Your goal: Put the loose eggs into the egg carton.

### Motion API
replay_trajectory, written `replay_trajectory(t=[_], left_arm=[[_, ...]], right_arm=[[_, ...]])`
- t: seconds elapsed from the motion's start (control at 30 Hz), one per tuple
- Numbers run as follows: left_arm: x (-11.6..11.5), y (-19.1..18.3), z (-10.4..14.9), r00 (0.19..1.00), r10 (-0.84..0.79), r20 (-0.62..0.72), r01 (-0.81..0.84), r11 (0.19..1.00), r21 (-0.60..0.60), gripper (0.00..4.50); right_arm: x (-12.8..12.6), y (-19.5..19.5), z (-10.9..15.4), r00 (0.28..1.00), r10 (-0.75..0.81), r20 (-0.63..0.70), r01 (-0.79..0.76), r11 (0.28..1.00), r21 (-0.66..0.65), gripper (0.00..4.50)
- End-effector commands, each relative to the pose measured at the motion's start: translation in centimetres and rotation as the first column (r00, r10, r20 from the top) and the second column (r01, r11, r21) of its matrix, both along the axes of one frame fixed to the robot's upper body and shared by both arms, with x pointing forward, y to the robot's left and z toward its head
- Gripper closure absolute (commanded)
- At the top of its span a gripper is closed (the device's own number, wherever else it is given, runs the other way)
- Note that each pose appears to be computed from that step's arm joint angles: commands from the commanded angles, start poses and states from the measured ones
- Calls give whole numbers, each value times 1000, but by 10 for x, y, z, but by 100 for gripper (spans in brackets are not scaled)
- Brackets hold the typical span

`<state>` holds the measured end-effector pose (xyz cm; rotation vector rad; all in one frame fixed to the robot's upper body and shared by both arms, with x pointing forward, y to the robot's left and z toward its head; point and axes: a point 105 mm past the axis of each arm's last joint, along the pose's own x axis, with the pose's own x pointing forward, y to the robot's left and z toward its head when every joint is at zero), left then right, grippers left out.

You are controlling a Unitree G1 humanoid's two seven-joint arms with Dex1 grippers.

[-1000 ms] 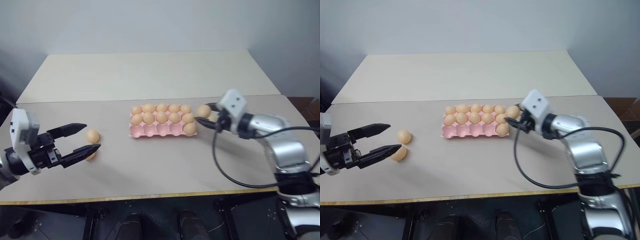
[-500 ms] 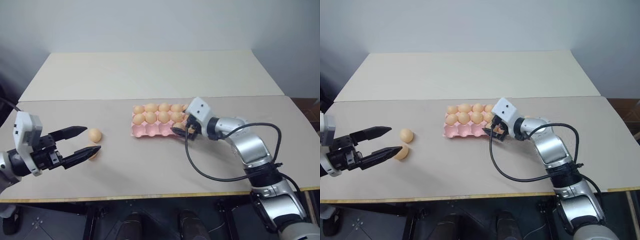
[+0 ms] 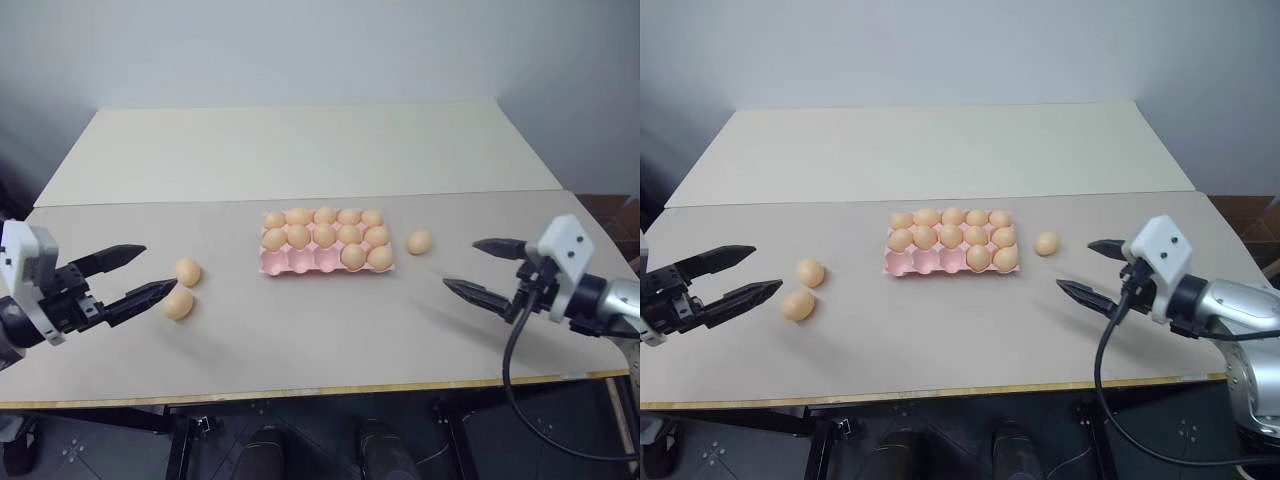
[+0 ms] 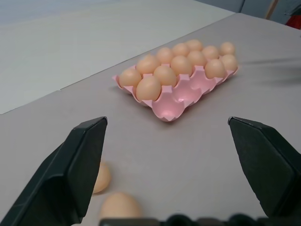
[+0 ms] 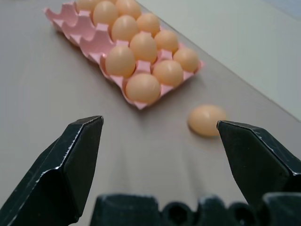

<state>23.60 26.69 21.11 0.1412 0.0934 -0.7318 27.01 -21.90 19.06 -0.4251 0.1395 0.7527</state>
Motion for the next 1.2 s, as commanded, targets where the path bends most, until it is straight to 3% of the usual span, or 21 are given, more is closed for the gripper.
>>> replay_trajectory(t=[0.03,0.27,0.5,0.7,0.8,1.0,1.2], left_arm=[[1,-3,7,999,-25,36,24,999,23,0],[0,-11,11,997,-50,51,49,999,18,0],[-2,-17,11,996,-86,33,85,996,20,0],[-8,-16,10,997,-77,28,77,997,24,0],[-9,-15,11,997,-69,30,68,997,27,0],[-7,-14,13,997,-60,43,58,998,36,0],[-6,-14,15,997,-58,51,56,998,37,0]], right_arm=[[5,-4,9,998,2,65,0,1000,-20,1],[35,-2,9,995,-32,95,36,999,-39,1],[112,12,-16,987,-118,111,127,989,-74,1],[146,14,-41,979,-193,67,199,976,-90,1],[153,14,-48,976,-211,48,214,973,-82,18],[157,23,-38,977,-200,74,203,979,-33,178],[137,39,11,965,-142,220,142,990,15,179]])
